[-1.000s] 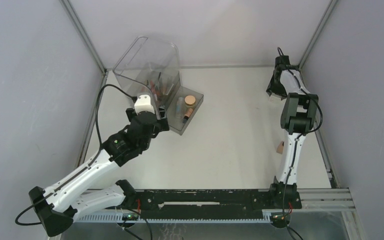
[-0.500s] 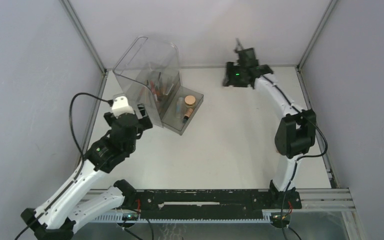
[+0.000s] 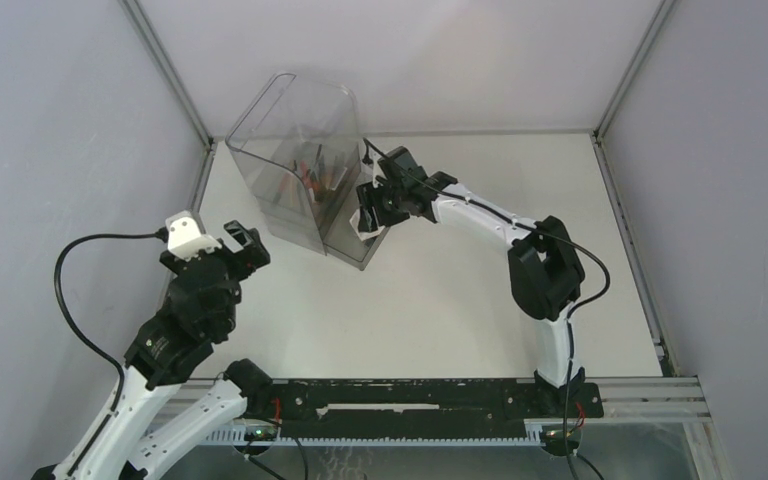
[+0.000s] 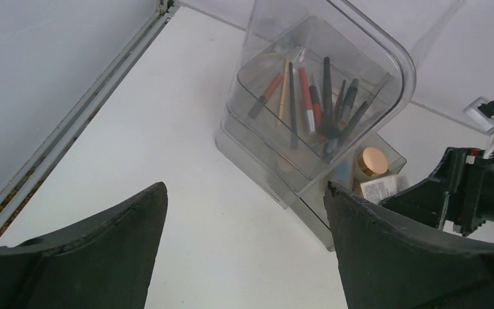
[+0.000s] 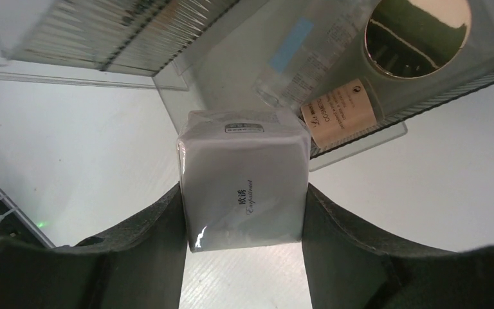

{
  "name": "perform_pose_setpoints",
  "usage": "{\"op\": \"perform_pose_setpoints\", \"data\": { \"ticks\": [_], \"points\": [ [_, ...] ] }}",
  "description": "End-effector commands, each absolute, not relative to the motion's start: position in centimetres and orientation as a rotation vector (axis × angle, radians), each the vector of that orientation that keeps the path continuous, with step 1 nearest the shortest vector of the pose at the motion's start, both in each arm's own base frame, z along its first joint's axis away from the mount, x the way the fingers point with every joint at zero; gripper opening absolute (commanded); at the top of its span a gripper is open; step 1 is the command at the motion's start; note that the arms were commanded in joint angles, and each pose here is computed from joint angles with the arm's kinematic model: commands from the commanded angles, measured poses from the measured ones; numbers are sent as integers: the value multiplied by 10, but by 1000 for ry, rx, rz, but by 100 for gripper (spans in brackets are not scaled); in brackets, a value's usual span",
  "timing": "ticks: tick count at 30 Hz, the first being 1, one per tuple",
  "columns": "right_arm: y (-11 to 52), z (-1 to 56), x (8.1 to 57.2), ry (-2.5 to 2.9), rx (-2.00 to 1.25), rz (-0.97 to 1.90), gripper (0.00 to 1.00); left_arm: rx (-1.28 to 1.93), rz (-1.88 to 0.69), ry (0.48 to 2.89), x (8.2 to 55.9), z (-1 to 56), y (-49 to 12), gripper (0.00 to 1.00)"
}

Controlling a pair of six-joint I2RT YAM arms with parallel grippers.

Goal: Organize the makeup
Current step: Place the makeup in the drawer.

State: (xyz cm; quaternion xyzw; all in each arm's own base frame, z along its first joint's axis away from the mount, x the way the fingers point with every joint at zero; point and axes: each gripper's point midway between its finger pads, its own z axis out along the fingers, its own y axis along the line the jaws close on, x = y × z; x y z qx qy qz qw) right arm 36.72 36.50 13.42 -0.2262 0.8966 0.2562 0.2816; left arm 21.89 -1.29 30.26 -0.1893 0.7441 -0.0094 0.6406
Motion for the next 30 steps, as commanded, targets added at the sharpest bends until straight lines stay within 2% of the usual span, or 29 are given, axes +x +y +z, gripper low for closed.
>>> {"op": "perform_pose_setpoints", "data": {
  "ticks": [1, 9, 22, 30],
  "points": [
    [395, 151, 376, 2298, -659, 770, 38, -476, 12, 1685, 218, 302, -5, 94],
    [413, 123, 374, 2339, -678, 827, 38, -494, 20, 1653, 213, 307, 3, 94],
    [431, 110, 366, 2359, -748, 834, 35, -486, 36, 1660, 215, 307, 2, 94],
    [424, 106, 404, 2324, -657, 624, 36, -484, 43, 1657, 214, 308, 4, 94]
  ]
}}
